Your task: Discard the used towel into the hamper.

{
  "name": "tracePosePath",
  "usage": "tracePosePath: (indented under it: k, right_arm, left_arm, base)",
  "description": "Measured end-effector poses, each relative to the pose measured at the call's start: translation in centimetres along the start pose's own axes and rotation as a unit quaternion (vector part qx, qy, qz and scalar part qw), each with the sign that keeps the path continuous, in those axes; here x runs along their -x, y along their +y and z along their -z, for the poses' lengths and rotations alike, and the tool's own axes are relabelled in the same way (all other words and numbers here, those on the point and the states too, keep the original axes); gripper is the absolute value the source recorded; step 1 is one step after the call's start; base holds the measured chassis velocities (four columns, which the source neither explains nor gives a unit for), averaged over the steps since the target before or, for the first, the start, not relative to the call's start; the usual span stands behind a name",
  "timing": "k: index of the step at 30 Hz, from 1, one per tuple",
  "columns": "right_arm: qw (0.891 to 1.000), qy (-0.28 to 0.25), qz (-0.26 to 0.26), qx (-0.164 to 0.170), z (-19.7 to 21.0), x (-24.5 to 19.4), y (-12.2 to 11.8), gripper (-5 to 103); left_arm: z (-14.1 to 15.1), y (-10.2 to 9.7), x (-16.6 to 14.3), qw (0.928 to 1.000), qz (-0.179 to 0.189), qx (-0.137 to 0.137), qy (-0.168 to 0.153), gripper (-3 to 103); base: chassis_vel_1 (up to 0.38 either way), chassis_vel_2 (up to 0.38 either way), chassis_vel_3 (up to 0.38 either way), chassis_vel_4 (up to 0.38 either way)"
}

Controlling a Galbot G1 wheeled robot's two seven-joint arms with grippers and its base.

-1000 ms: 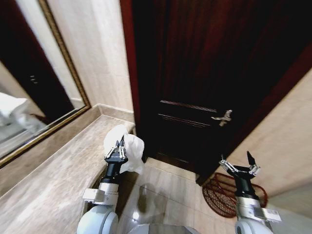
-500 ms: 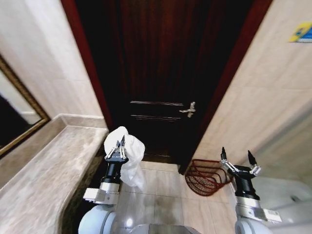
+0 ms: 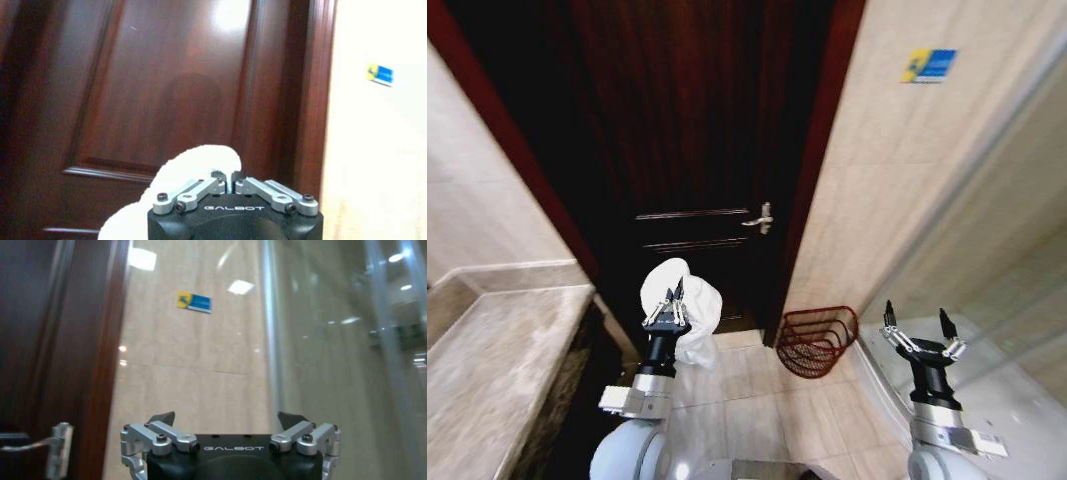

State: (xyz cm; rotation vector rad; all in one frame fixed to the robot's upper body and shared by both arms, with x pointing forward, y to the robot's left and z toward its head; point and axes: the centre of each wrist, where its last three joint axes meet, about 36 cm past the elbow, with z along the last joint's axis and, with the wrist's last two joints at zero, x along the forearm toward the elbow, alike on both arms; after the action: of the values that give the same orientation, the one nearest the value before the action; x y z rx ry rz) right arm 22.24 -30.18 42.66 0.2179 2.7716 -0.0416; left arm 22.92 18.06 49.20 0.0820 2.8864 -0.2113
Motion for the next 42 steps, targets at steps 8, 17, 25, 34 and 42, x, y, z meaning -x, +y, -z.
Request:
tracePosePath:
  k: [8, 17, 25, 34, 42]
  right_arm:
    - [1.0, -0.017, 0.006, 0.009, 0.3, 0.2, 0.2, 100]
    - [1.0, -0.02, 0.008, 0.007, 0.3, 0.2, 0.1, 100]
    - [1.0, -0.016, 0.008, 0.005, 0.3, -0.1, 0.0, 100]
    - [1.0, -0.018, 0.006, 0.004, 0.5, -0.1, 0.0, 100]
    - [1.0, -0.015, 0.003, 0.004, 0.7, -0.2, 0.0, 100]
  left_arm:
    - [-0.3, -0.3, 0.0, 1.0, -0.006, -0.001, 0.0, 2]
    - [-0.6, -0.4, -0.1, 0.9999, -0.011, 0.001, -0.002, 2]
    - [-1.4, 0.0, 0.0, 0.9996, -0.021, 0.003, -0.02, 2]
    - [-1.8, -0.1, 0.1, 0.9994, -0.023, 0.005, -0.027, 2]
    - [-1.9, 0.0, 0.2, 0.9992, -0.021, 0.002, -0.034, 2]
  base:
    - [-0.127, -0.119, -0.124, -0.129]
    - [-0.108, -0.121, -0.128, -0.118]
    - [-0.122, -0.118, -0.114, -0.125]
    - [-0.038, -0.03, -0.023, -0.026]
    - [0.0, 0.0, 0.0, 0.0]
